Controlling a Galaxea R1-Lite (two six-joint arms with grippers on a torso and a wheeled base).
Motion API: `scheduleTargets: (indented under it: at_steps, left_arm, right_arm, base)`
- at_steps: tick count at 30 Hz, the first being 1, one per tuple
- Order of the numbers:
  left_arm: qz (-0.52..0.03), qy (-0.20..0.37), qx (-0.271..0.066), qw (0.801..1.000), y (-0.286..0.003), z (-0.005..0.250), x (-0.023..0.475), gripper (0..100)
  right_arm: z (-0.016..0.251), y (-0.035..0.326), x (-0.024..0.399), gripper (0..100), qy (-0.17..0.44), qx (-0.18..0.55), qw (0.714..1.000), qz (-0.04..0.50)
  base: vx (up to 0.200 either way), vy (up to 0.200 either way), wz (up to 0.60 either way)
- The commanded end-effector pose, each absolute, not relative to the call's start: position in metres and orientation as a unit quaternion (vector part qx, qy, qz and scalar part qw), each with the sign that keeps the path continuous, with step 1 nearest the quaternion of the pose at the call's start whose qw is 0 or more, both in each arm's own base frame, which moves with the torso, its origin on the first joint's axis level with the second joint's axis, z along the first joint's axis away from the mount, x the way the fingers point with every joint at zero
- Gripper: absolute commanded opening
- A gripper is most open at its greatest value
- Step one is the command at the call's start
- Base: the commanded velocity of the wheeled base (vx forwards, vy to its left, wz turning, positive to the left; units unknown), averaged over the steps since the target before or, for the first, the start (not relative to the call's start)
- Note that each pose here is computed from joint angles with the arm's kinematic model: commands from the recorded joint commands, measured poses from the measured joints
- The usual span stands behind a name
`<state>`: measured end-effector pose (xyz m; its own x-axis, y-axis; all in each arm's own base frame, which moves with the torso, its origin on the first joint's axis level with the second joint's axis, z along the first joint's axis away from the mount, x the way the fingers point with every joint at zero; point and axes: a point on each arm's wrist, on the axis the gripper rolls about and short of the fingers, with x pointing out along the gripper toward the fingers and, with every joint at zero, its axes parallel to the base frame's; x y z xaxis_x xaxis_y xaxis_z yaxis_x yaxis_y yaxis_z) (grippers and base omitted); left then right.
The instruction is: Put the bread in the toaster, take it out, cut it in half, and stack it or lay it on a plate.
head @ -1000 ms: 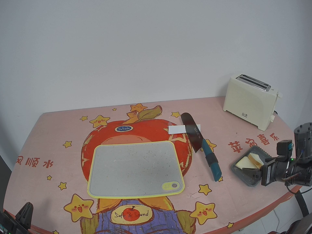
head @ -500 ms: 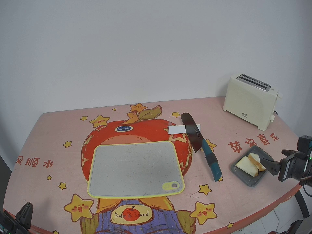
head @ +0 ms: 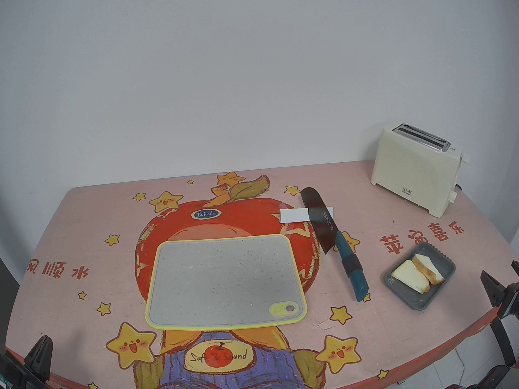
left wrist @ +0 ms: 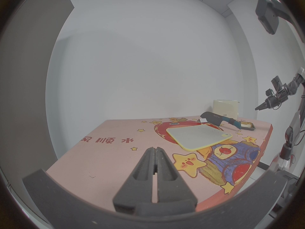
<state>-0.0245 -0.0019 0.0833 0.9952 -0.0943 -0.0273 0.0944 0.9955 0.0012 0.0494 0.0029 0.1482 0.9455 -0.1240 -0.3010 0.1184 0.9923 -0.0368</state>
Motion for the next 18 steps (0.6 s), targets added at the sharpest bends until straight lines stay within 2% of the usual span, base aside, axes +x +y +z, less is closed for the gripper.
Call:
scheduleTargets:
  at_steps: [1,6,13,16,18]
  left_arm:
    - [-0.046,0.011,0.002,0.999,-0.002,0.083,-0.025,0]
    - [-0.044,0.011,0.001,0.999,-0.002,0.083,-0.025,0]
    - [-0.044,0.011,0.001,0.999,-0.002,0.083,-0.025,0]
    - [-0.044,0.011,0.001,0.999,-0.002,0.083,-0.025,0]
    - [-0.044,0.011,0.001,0.999,-0.002,0.083,-0.025,0]
  right_arm:
    - [0.132,-0.004,0.024,100,0.111,-0.001,0.99,-0.087]
    - [0.108,-0.006,0.012,100,0.108,0.001,0.989,-0.101]
    - [0.1,-0.007,0.002,100,0.077,0.008,0.988,-0.132]
    - [0.092,-0.006,-0.003,100,0.065,0.005,0.992,-0.111]
    - [0.091,-0.004,-0.007,100,0.04,0.011,0.996,-0.073]
  base:
    - [0.0,0.0,0.0]
    - [0.0,0.0,0.0]
    - [0.0,0.0,0.0]
    - [0.0,0.0,0.0]
    - [0.0,0.0,0.0]
